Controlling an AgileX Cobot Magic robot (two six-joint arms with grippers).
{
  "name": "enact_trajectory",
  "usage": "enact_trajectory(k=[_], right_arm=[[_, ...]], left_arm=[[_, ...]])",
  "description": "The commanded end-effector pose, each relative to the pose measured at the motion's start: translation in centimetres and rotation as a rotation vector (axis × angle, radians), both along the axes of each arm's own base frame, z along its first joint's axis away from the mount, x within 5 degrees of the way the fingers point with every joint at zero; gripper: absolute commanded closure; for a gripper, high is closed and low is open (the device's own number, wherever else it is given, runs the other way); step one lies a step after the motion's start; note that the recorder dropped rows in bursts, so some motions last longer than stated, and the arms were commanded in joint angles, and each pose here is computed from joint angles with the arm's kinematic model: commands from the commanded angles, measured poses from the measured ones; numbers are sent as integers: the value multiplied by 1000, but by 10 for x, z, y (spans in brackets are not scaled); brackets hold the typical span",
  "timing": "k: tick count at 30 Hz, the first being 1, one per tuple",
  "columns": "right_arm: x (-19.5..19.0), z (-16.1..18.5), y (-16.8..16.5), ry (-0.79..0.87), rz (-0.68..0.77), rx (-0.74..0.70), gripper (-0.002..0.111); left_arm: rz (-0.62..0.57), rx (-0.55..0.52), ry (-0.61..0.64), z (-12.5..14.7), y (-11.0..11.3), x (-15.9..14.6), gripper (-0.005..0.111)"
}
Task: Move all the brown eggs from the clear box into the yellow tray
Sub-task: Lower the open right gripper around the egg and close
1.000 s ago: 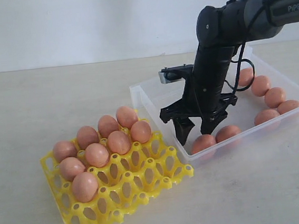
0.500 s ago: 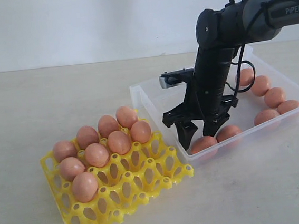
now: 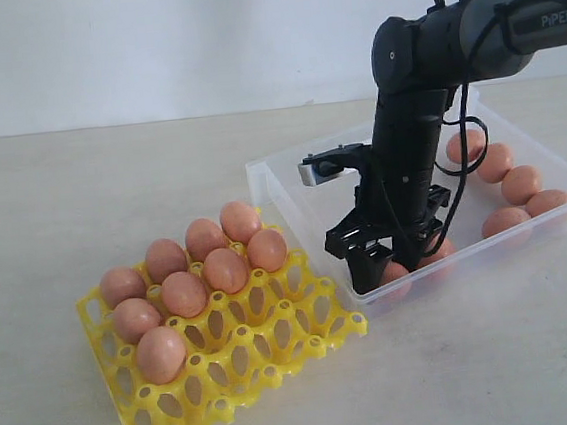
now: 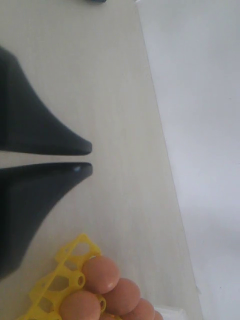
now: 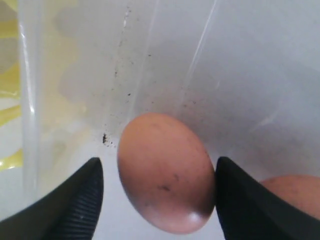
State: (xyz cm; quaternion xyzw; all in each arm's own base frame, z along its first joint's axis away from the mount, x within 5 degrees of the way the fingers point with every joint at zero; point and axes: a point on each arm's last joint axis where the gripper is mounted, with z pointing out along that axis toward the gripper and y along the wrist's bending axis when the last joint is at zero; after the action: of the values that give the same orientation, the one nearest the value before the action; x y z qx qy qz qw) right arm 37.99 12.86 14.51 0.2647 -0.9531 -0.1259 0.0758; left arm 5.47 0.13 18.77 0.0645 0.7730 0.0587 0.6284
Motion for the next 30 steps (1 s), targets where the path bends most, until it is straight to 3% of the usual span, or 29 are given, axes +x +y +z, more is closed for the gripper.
enact_trajectory(k=[1,10,14,24,30], right_arm=[[0,1,-2,-2,16,-5,52],[1,-36,-5,74,53,-58,87],[2,-36,-7,71,60,-72,108],[5,-30,-6,11,49,-66,108],[21,17,-3,-291,6,-10,108]], left_arm=[[-7,-5,0,-1,0,0,103],[-7,-5,0,-1,0,0,103],[-7,-5,0,-1,0,0,103],[-7,-5,0,-1,0,0,103],[-7,-5,0,-1,0,0,103]])
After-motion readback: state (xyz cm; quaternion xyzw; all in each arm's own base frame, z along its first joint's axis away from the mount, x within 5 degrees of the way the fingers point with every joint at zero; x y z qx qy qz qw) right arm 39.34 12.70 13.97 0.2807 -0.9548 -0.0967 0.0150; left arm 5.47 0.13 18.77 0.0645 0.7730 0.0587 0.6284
